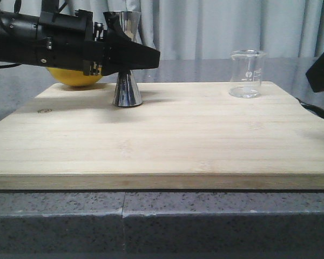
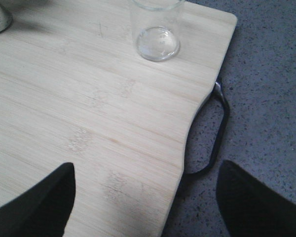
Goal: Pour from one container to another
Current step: 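Lower the jigger onto the board with the left gripper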
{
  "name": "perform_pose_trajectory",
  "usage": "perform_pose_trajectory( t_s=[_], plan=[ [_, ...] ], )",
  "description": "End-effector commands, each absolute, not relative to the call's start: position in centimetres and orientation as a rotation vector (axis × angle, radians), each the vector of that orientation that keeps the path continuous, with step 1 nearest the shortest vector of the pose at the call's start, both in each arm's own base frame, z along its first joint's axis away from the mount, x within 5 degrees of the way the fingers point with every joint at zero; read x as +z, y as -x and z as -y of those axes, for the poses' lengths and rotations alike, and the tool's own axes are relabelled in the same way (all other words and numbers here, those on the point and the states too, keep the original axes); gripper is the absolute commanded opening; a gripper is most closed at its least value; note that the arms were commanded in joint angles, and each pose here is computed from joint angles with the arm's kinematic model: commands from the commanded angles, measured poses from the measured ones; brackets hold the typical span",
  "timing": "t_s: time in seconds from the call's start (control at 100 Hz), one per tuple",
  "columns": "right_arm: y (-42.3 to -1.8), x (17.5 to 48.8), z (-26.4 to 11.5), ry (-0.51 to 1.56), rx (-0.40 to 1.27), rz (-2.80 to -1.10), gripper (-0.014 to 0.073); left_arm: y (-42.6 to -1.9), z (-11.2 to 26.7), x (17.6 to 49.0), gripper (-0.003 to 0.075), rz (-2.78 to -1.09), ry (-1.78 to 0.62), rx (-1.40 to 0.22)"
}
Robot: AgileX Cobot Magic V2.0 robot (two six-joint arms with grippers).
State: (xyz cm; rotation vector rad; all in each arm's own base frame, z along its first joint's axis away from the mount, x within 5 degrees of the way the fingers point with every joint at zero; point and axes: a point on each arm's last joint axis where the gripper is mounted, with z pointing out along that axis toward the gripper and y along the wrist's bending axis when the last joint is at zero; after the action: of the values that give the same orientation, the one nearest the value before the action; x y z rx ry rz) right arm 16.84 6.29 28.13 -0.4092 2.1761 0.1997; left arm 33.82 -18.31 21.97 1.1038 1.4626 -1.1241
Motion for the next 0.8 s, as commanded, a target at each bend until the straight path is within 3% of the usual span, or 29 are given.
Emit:
perform_pose_trajectory(
  t_s=[0.0,0.24,0.46,0.58,0.79],
  plan=[
    [-17.25,30.07,-6.22,0.387,0.199,-2.057,0.053,-33.27,18.64,25.55,0.0228,-1.296,-1.048,-1.209],
    [-17.25,30.07,-6.22,0.387,0.199,-2.057,0.053,-33.26,18.65,25.53,0.0266,-1.296,-1.05,-1.209],
    [-17.25,30.07,-6.22,0.387,0.199,-2.057,0.053,-33.26,18.65,25.53,0.0496,-1.296,-1.05,-1.209],
    [-17.25,30.07,-6.22,0.387,0.199,-2.057,0.053,-33.22,18.66,25.5,0.0566,-1.296,-1.066,-1.206],
    [-17.25,30.08,-6.22,0.386,0.199,-2.056,0.053,-32.73,18.5,26.4,0.0578,-1.34,-1.149,-1.156]
  ],
)
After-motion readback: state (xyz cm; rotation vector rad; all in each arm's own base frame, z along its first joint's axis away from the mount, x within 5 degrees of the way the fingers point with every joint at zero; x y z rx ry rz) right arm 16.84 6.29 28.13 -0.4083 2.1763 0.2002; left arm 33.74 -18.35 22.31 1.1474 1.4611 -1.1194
